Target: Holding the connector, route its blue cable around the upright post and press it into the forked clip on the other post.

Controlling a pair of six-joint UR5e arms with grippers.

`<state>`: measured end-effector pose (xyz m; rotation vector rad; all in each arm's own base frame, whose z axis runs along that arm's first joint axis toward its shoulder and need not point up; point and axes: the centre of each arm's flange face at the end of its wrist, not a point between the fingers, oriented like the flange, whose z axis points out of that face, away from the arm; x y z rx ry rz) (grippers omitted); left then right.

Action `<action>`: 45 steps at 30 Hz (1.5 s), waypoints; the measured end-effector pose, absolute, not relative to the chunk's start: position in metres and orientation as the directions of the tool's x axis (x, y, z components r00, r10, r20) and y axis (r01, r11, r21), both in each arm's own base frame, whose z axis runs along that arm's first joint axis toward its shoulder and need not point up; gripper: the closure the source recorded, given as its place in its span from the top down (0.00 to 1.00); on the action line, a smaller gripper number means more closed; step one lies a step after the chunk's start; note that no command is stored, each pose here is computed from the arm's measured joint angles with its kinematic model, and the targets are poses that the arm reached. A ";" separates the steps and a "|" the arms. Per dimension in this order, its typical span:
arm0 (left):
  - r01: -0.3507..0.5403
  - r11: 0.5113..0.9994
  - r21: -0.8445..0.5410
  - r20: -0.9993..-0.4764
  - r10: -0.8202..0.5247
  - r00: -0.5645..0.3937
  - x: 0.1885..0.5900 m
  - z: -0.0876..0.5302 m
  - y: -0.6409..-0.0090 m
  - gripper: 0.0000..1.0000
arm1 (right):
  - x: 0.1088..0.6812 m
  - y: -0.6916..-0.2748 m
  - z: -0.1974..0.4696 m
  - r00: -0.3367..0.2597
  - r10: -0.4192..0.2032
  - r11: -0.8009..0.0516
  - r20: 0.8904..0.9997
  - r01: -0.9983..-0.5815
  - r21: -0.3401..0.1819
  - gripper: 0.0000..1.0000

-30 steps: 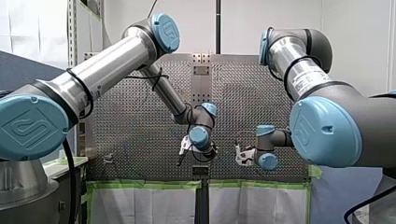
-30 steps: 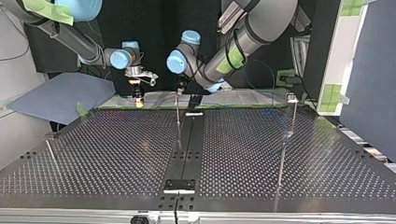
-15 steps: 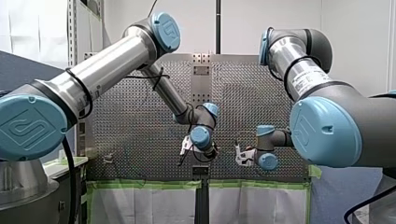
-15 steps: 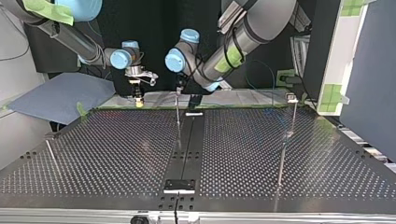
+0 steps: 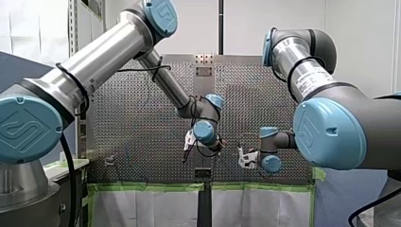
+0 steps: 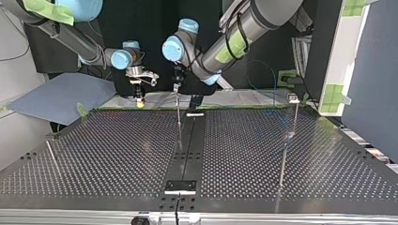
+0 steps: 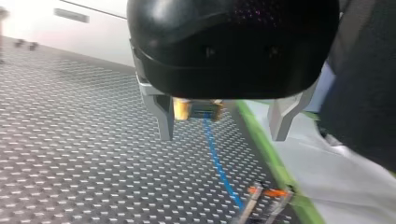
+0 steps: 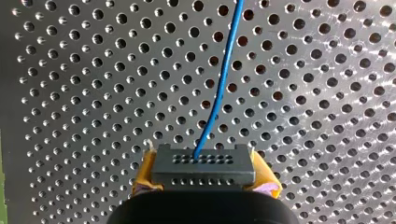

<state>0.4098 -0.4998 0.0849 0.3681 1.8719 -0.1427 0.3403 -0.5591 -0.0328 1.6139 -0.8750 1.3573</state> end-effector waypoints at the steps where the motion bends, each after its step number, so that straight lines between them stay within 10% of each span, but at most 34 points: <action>1: 0.317 0.946 0.069 -0.946 0.163 -0.282 0.408 0.089 -0.498 1.00 | 0.340 -0.559 -0.033 0.173 0.002 -0.411 0.985 -0.898 0.158 0.00; 20: 0.158 0.982 -0.099 -0.985 -0.074 -0.159 0.390 0.151 -0.450 1.00 | 0.339 -0.560 -0.033 0.164 -0.006 -0.408 0.986 -0.901 0.147 0.00; 45: -0.037 0.998 0.045 -0.982 0.038 -0.183 0.312 0.193 -0.365 1.00 | 0.339 -0.559 -0.033 0.163 -0.008 -0.409 0.987 -0.901 0.146 0.00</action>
